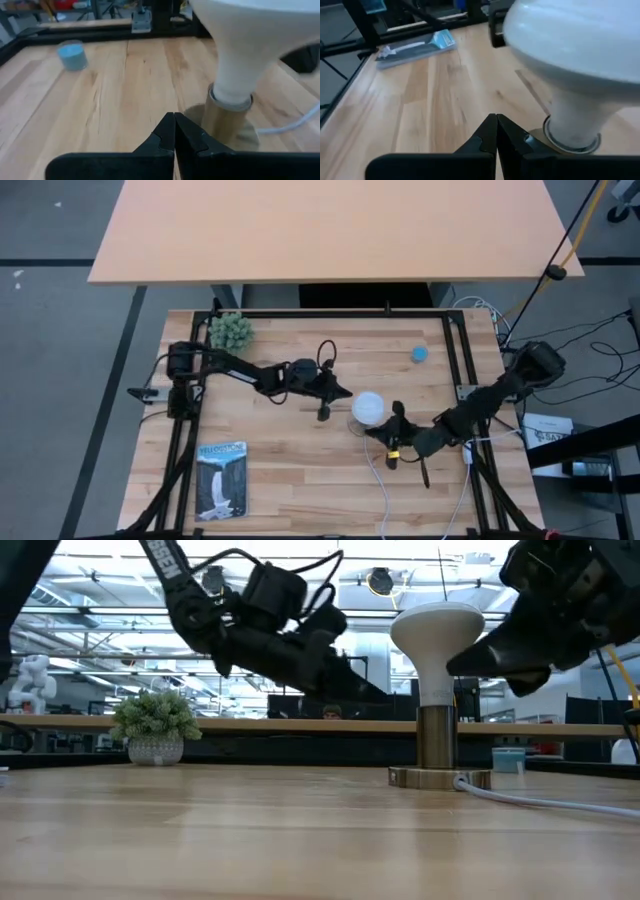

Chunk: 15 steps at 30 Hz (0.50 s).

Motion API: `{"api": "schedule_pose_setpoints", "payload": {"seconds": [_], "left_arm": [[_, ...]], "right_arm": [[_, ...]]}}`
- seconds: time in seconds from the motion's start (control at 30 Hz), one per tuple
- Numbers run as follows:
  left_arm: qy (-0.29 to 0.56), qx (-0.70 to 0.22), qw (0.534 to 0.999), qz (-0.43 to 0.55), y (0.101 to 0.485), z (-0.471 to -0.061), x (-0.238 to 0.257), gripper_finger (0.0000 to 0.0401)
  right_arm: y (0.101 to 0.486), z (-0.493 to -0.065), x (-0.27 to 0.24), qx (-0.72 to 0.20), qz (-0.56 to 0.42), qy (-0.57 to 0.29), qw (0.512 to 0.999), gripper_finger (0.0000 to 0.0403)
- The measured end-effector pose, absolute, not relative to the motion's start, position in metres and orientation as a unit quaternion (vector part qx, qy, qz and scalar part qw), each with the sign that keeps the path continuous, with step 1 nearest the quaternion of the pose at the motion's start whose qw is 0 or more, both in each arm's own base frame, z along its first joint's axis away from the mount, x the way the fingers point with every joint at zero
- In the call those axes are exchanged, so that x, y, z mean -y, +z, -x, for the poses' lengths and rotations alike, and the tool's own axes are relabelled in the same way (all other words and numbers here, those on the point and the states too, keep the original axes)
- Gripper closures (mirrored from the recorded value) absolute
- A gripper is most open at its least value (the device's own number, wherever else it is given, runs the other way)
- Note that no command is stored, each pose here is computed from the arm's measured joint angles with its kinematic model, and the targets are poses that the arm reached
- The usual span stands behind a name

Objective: Screw lightbulb
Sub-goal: Remove the lightbulb from the desk lamp

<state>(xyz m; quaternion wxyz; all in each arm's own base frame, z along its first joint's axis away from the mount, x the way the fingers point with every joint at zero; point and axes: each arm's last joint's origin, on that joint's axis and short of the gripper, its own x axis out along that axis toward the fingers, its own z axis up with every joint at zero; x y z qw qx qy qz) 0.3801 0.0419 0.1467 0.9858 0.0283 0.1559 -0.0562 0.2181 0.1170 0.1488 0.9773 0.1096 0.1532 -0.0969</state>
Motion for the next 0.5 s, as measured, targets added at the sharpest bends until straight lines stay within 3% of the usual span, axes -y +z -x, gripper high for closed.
{"api": "schedule_pose_setpoints", "payload": {"seconds": [0.2, 0.5], "left_arm": [[-0.087, -0.134, 0.987, -0.025, 0.145, -0.408, -0.046, 0.0401], [-0.129, -0.129, 0.983, -0.016, 0.147, -0.424, -0.047, 0.0401]], "right_arm": [[0.136, -0.221, -0.118, -0.166, -0.108, -0.103, 0.975, 0.0403], [0.135, -0.221, -0.110, -0.150, -0.062, -0.181, 0.970, 0.0403]]}}
